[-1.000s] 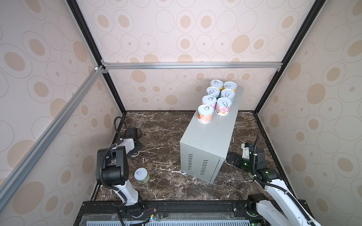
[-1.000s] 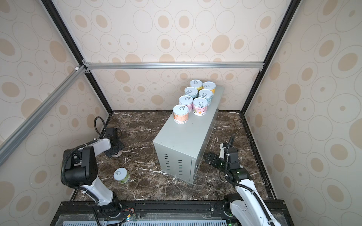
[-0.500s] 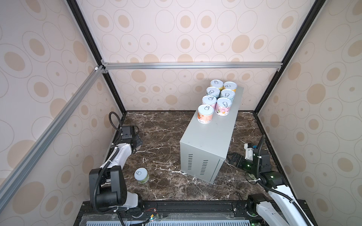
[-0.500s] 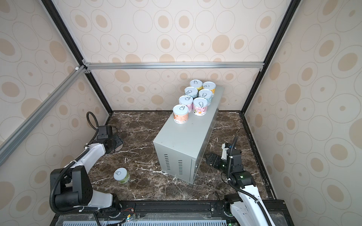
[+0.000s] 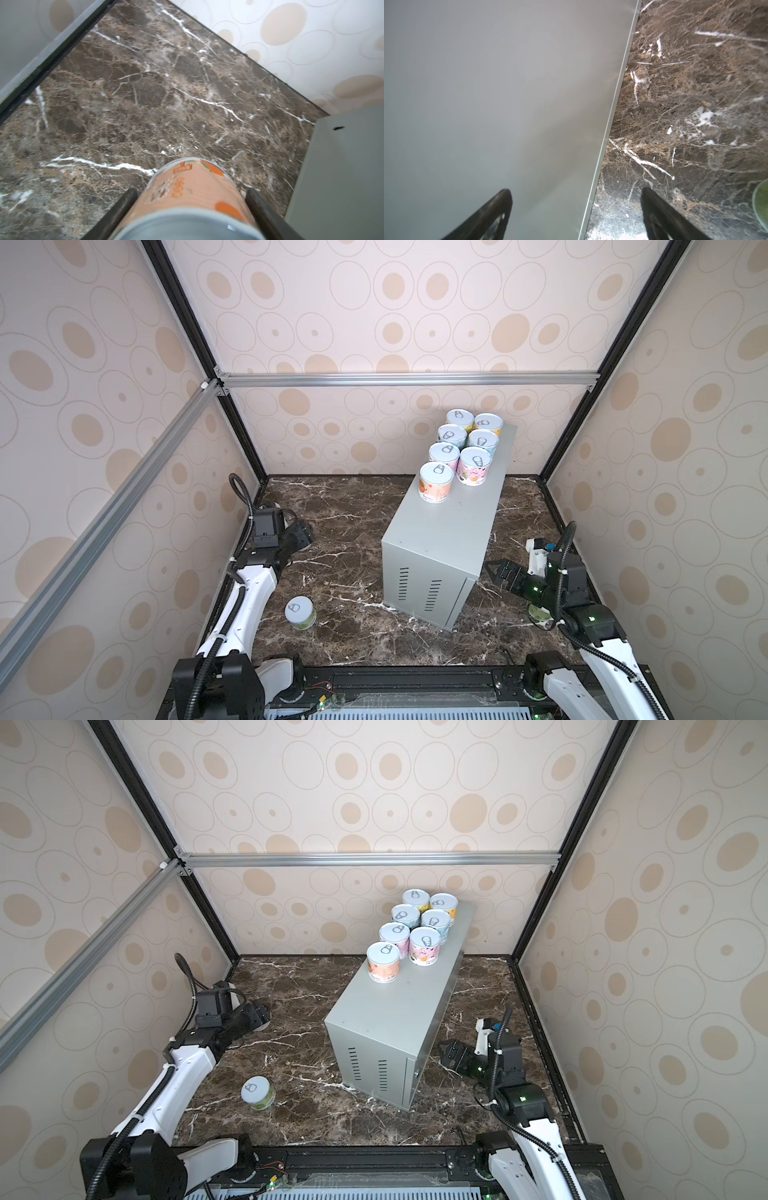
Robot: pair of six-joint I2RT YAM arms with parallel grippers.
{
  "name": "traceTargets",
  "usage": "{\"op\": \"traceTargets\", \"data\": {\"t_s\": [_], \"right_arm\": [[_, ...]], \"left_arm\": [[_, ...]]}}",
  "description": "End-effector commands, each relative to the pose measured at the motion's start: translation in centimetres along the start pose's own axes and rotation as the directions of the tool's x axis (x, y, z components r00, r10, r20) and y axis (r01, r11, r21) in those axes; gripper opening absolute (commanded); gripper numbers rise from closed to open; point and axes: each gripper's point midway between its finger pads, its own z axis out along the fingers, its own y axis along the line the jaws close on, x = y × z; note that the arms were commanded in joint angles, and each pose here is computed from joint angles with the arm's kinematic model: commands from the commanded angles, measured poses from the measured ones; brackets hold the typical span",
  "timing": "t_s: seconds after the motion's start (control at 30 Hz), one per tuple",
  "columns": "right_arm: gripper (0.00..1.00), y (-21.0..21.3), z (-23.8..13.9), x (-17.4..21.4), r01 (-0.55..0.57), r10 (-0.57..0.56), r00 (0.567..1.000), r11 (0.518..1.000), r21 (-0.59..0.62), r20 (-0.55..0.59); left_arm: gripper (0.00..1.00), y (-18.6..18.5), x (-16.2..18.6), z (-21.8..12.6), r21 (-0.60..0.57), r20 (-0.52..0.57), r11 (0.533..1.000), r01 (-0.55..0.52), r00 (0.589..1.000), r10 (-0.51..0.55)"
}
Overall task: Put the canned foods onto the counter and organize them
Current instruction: 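Lift the orange-labelled can with the left gripper up toward the cabinet top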
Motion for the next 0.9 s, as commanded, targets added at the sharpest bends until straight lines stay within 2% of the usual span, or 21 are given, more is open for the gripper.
{"op": "traceTargets", "data": {"t_s": [0.0,0.43,0.87], "right_arm": [[0.99,0.9,-1.4,-0.7,0.007,-0.007,1.0,1.0,-0.005,0.016],[0.99,2.5,-4.9,-3.6,0.052,-0.054,0.994,0.998,0.029,0.099],[0.99,4.4,-6.9,-6.3,0.082,-0.086,0.984,0.996,0.031,0.157]], "left_arm": [[0.62,-3.8,-3.7,-3.2,0.119,0.118,0.989,-0.091,0.99,0.077],[0.62,-11.2,-6.3,-8.5,0.281,0.206,0.921,-0.271,0.954,0.218],[0.61,-18.8,-9.2,-15.3,0.43,0.335,0.808,-0.404,0.902,0.273]]}}
